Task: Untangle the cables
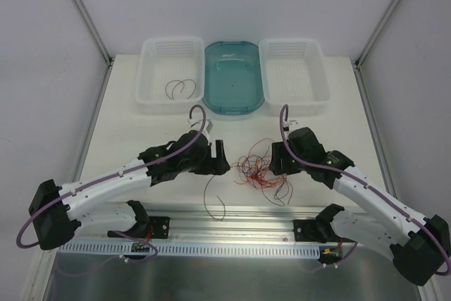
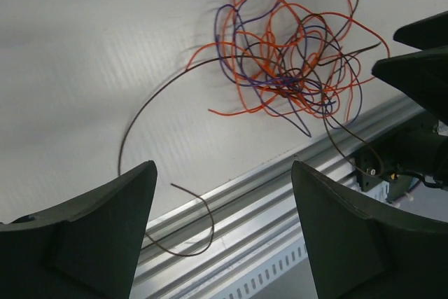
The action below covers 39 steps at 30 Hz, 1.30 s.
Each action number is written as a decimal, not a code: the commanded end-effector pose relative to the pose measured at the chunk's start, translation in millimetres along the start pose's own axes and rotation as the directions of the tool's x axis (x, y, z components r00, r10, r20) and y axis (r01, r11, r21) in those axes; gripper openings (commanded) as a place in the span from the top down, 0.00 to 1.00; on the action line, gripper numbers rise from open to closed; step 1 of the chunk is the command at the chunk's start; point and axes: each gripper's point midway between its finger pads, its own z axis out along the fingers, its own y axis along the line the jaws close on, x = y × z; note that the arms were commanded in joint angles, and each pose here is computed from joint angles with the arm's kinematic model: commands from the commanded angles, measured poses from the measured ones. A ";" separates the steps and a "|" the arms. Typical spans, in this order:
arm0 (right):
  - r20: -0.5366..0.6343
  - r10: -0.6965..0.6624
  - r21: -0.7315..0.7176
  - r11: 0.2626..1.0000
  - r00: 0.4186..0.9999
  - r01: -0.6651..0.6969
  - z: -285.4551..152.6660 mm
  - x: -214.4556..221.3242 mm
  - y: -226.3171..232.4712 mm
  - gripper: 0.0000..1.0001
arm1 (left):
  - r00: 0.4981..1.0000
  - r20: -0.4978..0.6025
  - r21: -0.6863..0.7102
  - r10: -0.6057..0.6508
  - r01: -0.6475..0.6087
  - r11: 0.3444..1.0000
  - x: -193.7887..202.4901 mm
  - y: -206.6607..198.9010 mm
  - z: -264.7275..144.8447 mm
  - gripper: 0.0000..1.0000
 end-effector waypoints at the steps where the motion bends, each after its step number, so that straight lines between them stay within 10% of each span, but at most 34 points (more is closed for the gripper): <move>1: 0.012 0.027 0.039 0.999 1.000 -0.028 -0.4 3.9 -7.3 0.39 | 1.000 -0.027 0.082 0.003 -0.001 0.997 -4.1 -38.6 18.2 0.22; 22: 0.005 0.081 -0.018 0.997 0.997 -0.081 39.7 21.1 11.4 0.43 | 0.967 -0.213 0.075 -0.139 0.158 0.985 48.8 -61.0 131.2 0.42; 29: -0.036 0.087 -0.031 0.996 0.996 -0.088 58.2 29.0 20.6 0.46 | 0.963 -0.213 0.061 -0.168 0.185 0.981 54.7 -56.6 143.9 0.79; 33: -0.063 0.074 -0.059 0.995 0.995 -0.077 68.0 35.0 32.0 0.56 | 0.974 -0.156 0.072 -0.163 0.176 0.982 44.4 -54.8 137.6 1.00; 39: -0.088 0.066 -0.048 0.996 0.994 -0.071 75.2 37.8 32.6 0.89 | 0.990 -0.006 0.111 -0.141 0.141 0.984 9.8 -51.3 111.1 1.00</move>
